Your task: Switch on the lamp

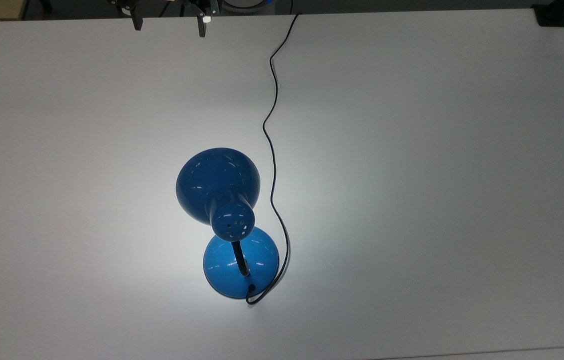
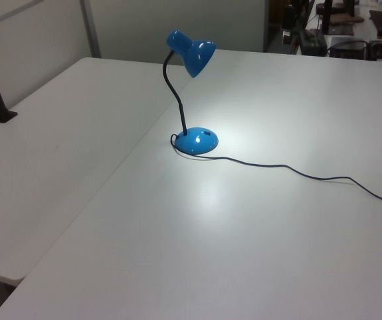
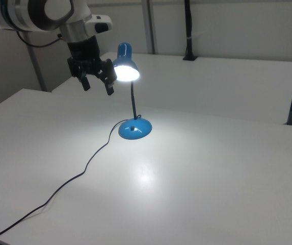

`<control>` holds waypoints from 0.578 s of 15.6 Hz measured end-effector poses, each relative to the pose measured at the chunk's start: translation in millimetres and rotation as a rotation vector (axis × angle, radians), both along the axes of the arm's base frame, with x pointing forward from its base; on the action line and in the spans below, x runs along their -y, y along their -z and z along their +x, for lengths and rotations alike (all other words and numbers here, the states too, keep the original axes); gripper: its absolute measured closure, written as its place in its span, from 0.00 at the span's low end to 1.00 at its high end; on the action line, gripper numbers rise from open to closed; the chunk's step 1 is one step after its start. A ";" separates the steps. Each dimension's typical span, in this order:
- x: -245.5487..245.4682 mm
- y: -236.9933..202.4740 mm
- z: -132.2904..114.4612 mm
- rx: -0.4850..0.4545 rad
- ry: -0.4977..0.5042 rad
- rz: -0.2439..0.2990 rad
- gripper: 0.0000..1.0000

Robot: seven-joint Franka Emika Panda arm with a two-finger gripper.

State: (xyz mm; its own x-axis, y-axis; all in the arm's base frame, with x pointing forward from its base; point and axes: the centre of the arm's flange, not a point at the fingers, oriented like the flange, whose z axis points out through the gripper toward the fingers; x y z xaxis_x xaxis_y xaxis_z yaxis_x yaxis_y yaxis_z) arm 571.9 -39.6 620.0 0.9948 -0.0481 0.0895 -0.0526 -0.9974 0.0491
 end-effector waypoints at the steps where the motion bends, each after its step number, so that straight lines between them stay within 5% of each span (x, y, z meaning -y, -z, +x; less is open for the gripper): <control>1: -1.8 -1.0 0.1 0.002 -0.003 0.000 0.00; 9: -7.7 -2.6 0.3 0.004 -0.008 0.000 0.00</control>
